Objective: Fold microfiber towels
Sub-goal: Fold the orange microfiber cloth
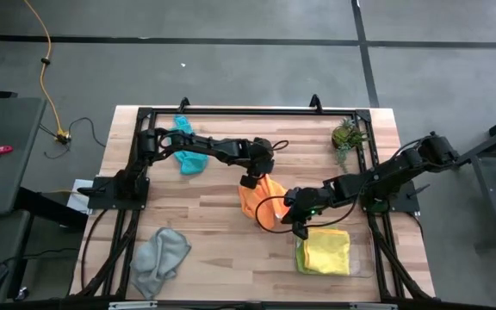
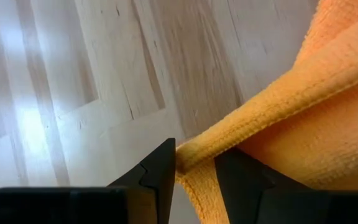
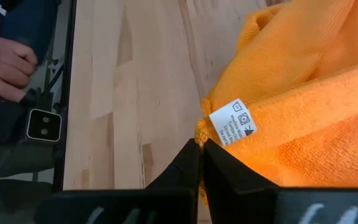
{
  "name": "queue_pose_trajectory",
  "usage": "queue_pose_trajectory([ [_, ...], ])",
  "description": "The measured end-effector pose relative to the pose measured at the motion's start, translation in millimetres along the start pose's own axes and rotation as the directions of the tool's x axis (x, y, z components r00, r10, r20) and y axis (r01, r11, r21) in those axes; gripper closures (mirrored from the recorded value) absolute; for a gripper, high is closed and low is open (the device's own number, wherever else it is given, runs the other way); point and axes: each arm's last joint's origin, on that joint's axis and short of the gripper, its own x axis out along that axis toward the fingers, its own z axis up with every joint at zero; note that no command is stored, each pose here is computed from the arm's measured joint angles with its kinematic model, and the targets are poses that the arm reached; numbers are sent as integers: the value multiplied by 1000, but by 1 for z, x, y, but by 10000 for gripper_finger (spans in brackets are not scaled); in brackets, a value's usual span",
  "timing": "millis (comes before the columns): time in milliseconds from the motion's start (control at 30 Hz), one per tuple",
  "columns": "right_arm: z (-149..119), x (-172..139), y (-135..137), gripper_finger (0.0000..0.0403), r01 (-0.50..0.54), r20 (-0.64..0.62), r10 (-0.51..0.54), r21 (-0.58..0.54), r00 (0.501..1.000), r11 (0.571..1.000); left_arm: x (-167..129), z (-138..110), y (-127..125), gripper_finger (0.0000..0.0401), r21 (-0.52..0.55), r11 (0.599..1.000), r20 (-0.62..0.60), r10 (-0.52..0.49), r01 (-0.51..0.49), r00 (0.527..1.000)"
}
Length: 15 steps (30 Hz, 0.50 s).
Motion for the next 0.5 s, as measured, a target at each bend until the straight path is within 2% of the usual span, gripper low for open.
queue_pose_trajectory([
  [200, 0, 0, 0, 403, 1, 0, -1, -1, 1000, 1000, 0, -1, 0, 327, 2, 1000, -22, 14, -14, 1000],
  [400, 0, 0, 0, 403, 3, 0, -3, -2, 1000, 1000, -12, 0, 4, 394, 5, 997, -60, 79, -79, 995],
  [500, 0, 0, 0, 403, 3, 1, -3, -2, 1000, 1000, -23, 0, 7, 393, -5, 996, -78, 89, -90, 993],
])
